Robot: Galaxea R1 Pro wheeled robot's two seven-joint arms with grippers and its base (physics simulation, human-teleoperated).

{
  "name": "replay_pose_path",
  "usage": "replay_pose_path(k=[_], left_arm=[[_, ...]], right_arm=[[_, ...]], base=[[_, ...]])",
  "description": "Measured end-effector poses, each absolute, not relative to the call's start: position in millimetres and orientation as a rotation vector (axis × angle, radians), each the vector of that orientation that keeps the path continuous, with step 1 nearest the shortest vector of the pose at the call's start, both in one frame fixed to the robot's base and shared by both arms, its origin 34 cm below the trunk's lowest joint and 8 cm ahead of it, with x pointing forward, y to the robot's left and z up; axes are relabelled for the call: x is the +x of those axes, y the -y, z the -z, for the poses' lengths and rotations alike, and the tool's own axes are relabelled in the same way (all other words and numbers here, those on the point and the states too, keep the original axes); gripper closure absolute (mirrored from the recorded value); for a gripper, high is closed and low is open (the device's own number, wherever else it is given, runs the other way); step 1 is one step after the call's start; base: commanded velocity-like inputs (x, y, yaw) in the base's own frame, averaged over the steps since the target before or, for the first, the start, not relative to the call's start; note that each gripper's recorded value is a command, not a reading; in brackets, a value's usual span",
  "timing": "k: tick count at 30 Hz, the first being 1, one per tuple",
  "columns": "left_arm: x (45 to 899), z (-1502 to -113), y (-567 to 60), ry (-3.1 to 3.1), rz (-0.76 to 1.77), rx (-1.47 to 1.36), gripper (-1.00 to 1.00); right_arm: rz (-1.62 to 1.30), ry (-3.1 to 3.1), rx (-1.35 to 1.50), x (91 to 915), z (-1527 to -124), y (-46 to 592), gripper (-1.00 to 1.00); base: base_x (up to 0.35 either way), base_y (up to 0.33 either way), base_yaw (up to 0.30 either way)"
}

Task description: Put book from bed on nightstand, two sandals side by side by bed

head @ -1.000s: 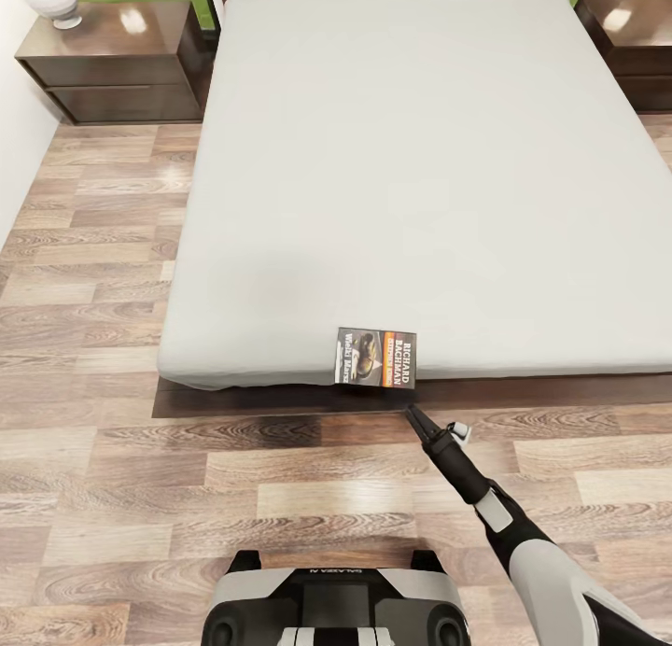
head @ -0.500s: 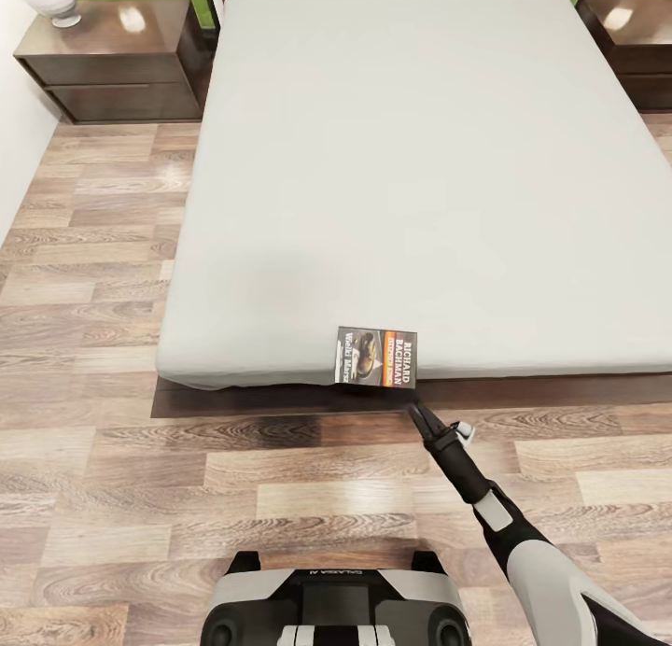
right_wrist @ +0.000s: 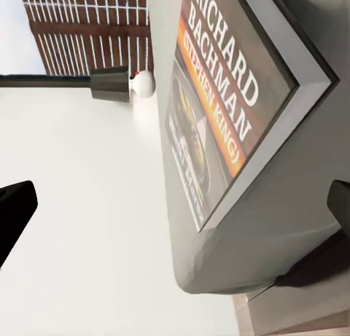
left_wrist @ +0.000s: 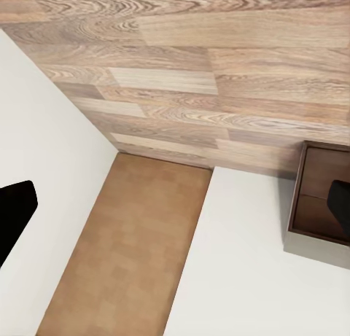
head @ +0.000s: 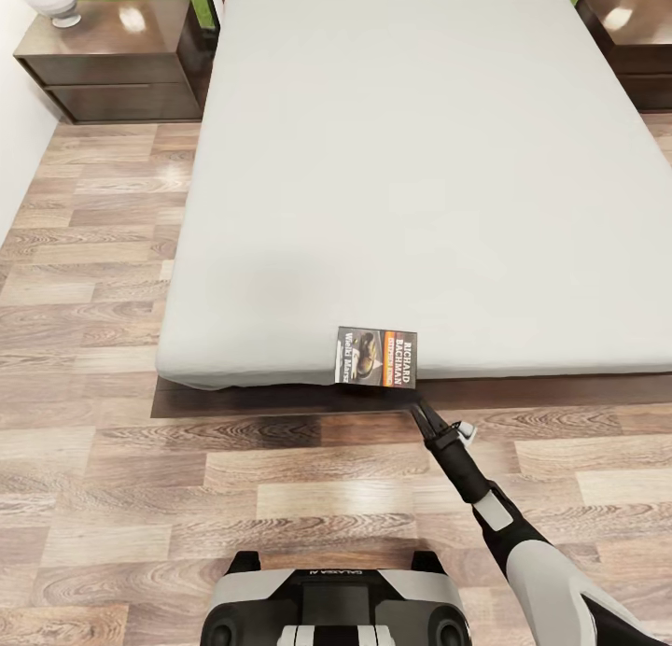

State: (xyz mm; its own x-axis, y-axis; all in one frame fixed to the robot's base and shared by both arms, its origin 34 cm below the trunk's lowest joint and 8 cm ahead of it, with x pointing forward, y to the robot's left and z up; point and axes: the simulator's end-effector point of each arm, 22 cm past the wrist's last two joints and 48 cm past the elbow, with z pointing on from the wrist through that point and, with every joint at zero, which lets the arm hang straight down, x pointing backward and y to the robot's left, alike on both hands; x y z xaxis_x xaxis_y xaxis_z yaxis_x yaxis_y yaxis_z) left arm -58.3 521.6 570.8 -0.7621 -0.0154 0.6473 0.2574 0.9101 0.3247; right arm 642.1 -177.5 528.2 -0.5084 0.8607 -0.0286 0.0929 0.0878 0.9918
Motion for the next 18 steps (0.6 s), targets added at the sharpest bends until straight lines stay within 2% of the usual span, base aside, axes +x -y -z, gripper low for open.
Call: replay_pose_path(k=[18], left_arm=[[-58,-565,-522,2.388,0.527,-0.17,-1.0]], right_arm=[[-1.482,-1.722,0.986,635,-515,170,-1.0]], base=[[0.0,0.0,0.0]])
